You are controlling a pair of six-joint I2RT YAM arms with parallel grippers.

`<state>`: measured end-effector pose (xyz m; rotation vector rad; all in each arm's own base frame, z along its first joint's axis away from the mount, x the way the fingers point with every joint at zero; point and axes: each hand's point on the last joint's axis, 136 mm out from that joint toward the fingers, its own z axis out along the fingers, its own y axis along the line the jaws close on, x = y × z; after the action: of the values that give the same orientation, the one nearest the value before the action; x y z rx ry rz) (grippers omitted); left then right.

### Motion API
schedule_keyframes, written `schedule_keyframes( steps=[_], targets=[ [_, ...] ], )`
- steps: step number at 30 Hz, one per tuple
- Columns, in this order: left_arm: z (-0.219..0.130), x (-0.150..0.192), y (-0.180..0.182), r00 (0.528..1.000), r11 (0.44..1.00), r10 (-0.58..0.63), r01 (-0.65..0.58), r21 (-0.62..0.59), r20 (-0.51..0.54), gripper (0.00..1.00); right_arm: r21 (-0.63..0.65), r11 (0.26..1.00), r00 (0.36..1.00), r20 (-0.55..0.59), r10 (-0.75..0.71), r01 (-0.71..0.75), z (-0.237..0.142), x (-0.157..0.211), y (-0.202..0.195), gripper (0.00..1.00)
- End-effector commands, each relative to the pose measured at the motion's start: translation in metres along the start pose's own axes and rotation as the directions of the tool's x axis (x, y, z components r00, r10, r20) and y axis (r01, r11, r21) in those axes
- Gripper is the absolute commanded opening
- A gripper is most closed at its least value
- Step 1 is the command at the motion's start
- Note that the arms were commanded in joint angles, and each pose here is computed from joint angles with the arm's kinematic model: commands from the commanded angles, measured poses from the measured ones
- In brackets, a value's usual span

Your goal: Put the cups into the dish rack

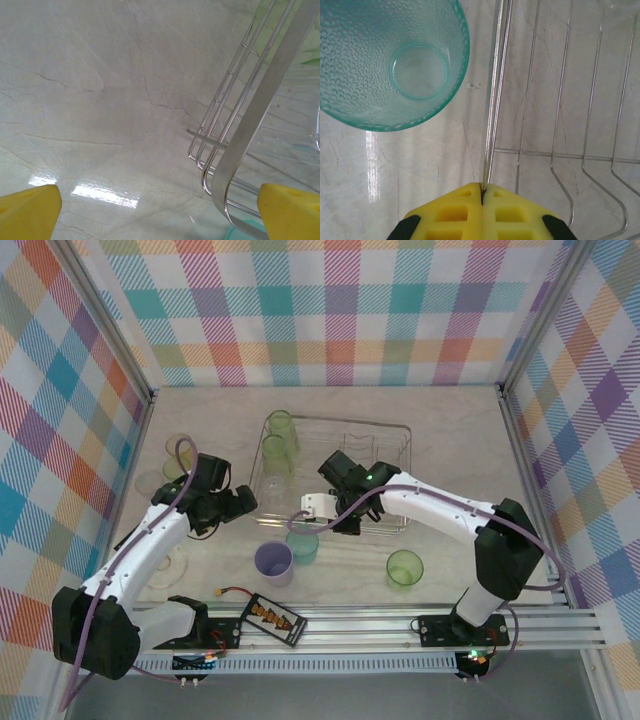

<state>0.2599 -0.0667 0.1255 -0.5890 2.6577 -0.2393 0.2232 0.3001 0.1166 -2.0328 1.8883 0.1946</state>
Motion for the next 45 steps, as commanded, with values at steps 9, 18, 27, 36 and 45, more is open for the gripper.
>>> schedule_keyframes(
  steps=[9, 18, 27, 36, 45],
  targets=[
    [-0.005, -0.004, -0.001, 1.0, 1.0, -0.018, 0.018, 0.018, 0.015, 1.0, -0.003, 0.994, 0.991, -0.085, -0.108, 0.108, -0.011, 0.037, 0.027, 0.0],
    [-0.008, -0.005, 0.0, 0.999, 1.0, -0.021, 0.021, 0.02, 0.027, 1.0, 0.094, 0.995, 0.995, -0.093, -0.027, 0.036, -0.028, 0.039, 0.017, 0.2],
    [-0.023, -0.01, 0.006, 0.995, 1.0, -0.018, 0.015, 0.026, 0.098, 1.0, 0.227, 0.925, 0.945, -0.046, 0.324, -0.306, -0.075, 0.021, -0.01, 0.52],
    [-0.056, -0.019, 0.004, 0.96, 0.989, 0.022, -0.062, 0.133, 0.28, 1.0, 0.106, 0.691, 0.693, -0.015, 0.72, -0.715, -0.101, -0.022, 0.004, 0.62],
    [-0.075, -0.006, 0.016, 0.924, 0.976, 0.04, -0.117, 0.184, 0.38, 1.0, -0.029, 0.593, 0.593, -0.052, 0.803, -0.805, -0.069, -0.078, 0.048, 0.58]
  ],
)
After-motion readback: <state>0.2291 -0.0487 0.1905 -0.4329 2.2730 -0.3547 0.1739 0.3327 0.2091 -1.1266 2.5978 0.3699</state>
